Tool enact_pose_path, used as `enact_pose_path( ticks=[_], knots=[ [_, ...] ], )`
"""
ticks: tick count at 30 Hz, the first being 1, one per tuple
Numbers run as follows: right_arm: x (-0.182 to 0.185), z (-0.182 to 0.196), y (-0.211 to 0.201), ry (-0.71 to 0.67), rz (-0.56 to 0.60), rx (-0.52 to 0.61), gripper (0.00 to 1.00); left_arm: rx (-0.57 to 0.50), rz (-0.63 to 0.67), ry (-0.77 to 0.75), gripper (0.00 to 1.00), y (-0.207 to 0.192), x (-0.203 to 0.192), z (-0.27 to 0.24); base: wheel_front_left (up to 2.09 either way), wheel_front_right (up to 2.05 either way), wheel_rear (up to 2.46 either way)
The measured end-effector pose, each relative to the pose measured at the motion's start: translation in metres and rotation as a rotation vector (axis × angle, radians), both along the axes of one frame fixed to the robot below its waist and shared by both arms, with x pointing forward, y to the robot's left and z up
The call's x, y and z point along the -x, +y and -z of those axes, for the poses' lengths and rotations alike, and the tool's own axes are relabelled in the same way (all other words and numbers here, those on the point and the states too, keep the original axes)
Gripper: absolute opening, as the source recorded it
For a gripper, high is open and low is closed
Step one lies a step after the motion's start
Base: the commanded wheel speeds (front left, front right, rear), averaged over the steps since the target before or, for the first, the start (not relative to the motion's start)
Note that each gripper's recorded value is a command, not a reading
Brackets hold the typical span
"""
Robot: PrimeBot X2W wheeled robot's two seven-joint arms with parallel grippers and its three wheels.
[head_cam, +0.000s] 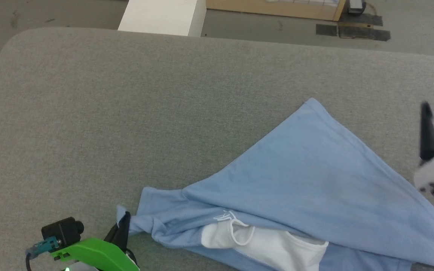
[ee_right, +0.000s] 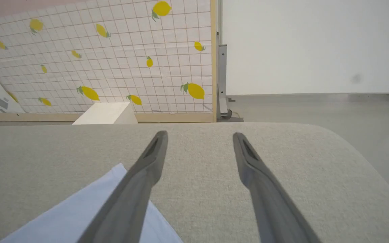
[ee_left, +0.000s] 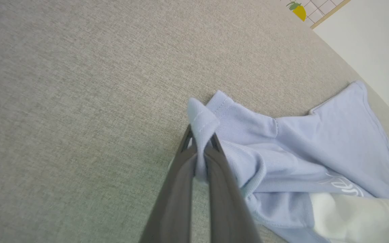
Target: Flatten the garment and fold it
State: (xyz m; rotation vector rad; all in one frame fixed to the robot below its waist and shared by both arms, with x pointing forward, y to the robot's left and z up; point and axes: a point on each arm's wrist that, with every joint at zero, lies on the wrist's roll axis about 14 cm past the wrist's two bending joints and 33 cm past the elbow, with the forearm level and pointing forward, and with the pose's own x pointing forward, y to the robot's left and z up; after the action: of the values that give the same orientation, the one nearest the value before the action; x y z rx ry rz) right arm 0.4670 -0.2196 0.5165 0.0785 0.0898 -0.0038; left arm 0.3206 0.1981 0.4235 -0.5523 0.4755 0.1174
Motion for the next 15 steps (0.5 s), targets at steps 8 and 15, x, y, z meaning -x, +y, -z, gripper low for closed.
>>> enact_pose_path(
  ticks=[8, 15],
  knots=[
    [-0.059, 0.01, 0.095, 0.015, -0.308, 0.014, 1.0, 0.006, -0.029, -0.001, 0.0, 0.005, -0.007, 0.003, 0.0, 0.0, 0.0],
    [-0.084, 0.083, 0.125, 0.378, -0.413, 0.085, 1.0, 0.013, -0.064, 0.027, 0.0, 0.01, -0.006, 0.015, 0.0, 0.0, 0.0]
  ],
)
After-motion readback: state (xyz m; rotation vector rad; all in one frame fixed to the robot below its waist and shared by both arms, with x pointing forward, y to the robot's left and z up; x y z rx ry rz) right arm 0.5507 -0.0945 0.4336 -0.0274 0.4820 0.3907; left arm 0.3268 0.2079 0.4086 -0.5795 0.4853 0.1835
